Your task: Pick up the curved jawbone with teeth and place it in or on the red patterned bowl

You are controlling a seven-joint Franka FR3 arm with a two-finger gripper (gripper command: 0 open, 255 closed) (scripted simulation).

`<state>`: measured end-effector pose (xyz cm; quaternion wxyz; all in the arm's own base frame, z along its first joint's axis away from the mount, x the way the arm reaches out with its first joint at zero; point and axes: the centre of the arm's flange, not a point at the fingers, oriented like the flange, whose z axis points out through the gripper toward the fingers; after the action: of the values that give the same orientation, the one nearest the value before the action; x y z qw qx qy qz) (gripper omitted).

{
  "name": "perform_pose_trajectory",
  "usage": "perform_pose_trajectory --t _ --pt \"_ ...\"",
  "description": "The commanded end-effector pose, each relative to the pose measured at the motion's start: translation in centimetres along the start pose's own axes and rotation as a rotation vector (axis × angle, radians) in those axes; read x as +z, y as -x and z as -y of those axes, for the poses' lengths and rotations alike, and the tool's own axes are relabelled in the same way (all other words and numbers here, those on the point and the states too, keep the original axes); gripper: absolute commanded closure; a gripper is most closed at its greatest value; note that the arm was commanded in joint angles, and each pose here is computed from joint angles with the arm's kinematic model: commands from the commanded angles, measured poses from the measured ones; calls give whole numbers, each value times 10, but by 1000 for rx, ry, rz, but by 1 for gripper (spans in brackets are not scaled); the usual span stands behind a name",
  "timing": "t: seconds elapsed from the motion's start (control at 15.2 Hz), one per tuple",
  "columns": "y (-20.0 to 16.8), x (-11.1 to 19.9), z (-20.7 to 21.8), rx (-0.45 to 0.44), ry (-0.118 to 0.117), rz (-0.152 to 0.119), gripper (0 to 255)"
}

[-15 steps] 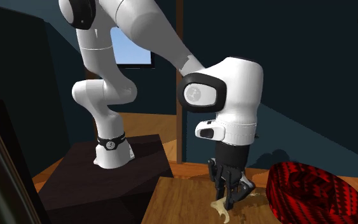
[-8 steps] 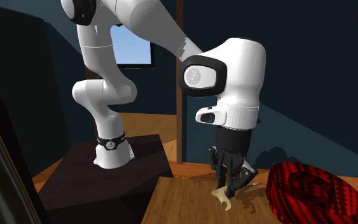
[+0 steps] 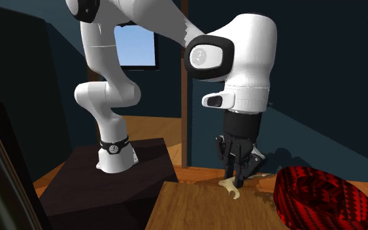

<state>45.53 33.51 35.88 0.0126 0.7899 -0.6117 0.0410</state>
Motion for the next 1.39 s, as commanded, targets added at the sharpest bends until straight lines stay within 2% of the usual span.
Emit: perform_pose_trajectory --t 0.0,0.53,1.32 --pt "-1 -11 0 0 1 0 255" --pt "-4 -49 1 0 1 0 255" --pt "138 -67 67 0 1 0 255"
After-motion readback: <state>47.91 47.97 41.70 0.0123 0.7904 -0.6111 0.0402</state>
